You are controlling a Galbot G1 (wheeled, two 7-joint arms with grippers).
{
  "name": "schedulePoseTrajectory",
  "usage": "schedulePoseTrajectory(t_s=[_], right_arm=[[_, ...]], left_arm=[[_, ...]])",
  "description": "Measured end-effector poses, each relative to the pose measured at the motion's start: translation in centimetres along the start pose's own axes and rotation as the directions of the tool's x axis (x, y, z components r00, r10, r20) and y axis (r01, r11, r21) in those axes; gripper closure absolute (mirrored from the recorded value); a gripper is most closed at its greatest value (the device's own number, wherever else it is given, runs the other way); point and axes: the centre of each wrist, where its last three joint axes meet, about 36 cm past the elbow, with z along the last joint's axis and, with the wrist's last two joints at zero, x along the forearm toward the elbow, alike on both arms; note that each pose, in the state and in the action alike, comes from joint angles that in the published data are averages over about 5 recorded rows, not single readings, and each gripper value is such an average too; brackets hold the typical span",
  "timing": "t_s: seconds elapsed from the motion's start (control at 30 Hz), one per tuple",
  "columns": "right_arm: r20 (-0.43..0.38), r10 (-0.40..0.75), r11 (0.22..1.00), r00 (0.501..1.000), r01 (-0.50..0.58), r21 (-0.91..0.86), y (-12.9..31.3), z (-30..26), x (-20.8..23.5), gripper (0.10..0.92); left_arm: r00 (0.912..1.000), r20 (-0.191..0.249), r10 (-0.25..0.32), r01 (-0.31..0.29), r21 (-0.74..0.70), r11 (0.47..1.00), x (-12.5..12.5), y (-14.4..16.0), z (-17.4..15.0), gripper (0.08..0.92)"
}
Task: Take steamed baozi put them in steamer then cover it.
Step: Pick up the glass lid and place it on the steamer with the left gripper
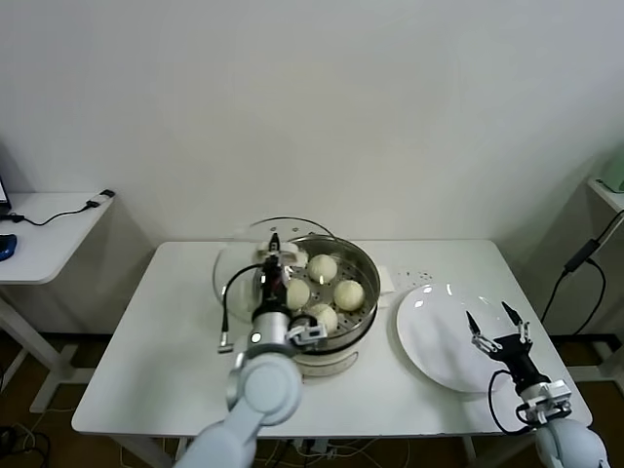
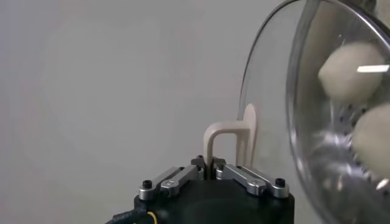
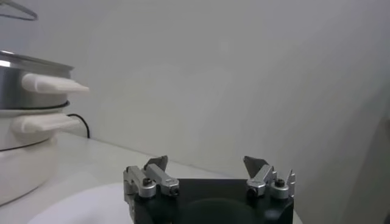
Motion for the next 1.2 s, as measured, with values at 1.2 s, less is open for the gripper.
schedulePoseTrajectory(t_s=[1.2], right_arm=[[0.002, 0.013, 1.000, 1.000, -0.013, 0.006, -0.7, 0.8, 0.6, 0.200]], left_arm=[[0.9972, 0.011, 0.074, -0.074, -0.022, 0.997, -1.0, -4.5, -7.0, 0.854]])
